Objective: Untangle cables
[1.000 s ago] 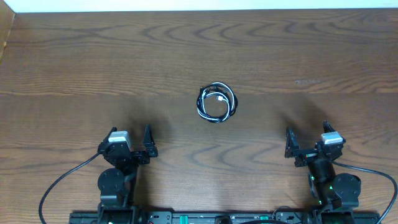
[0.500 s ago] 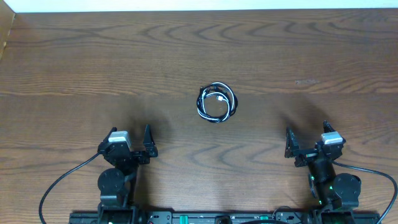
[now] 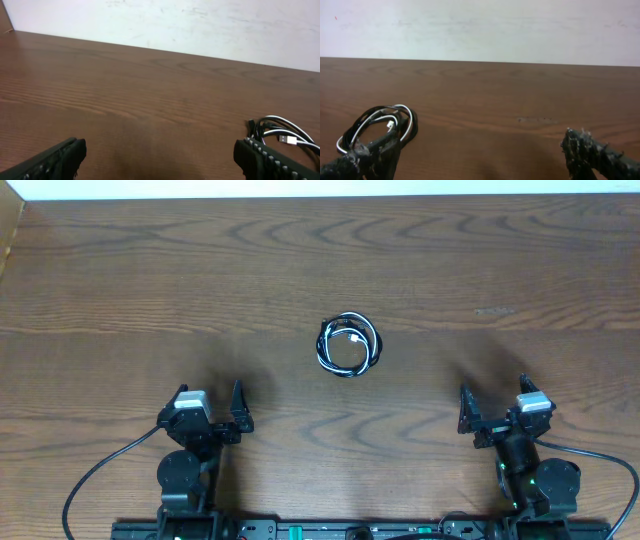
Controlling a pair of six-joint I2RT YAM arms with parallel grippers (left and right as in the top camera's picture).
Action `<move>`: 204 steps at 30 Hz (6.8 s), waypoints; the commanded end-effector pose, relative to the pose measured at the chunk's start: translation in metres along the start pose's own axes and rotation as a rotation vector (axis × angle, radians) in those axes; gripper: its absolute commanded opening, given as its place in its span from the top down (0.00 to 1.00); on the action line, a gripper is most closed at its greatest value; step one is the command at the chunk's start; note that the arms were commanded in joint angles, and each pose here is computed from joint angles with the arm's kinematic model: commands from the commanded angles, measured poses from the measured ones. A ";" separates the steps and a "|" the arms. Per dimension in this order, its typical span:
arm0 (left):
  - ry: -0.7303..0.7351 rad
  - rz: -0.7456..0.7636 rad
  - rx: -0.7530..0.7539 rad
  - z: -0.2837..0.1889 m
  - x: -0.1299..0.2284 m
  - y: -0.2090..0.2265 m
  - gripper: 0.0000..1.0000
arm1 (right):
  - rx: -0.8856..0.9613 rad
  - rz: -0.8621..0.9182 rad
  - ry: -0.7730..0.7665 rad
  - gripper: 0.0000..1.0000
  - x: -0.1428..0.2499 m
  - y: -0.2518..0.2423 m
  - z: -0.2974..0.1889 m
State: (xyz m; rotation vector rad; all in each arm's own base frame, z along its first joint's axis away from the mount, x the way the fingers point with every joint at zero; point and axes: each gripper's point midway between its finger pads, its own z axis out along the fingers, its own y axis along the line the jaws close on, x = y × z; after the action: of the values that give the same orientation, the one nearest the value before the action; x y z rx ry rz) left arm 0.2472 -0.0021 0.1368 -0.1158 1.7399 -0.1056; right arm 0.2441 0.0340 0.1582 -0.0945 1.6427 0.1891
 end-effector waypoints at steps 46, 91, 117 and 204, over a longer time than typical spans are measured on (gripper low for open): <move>0.843 0.124 0.307 0.042 -0.084 -0.097 0.00 | -0.167 0.131 0.637 0.01 -0.077 0.028 0.083; 1.111 0.071 0.155 0.175 0.133 -0.162 0.40 | -0.285 0.296 0.729 0.36 -0.057 0.048 0.118; 0.844 -0.012 0.361 0.138 -0.003 -0.216 0.93 | -0.259 0.407 0.748 0.49 -0.057 0.053 0.118; 0.868 -0.119 0.444 0.120 -0.028 -0.210 0.93 | -0.493 0.790 1.055 0.46 0.077 0.106 0.175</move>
State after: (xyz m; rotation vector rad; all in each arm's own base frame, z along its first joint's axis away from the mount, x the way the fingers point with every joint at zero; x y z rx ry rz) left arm 0.3775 -0.1899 0.1647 0.0667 2.5478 -0.5863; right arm 0.3877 0.1683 0.0777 0.1650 2.5735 1.3893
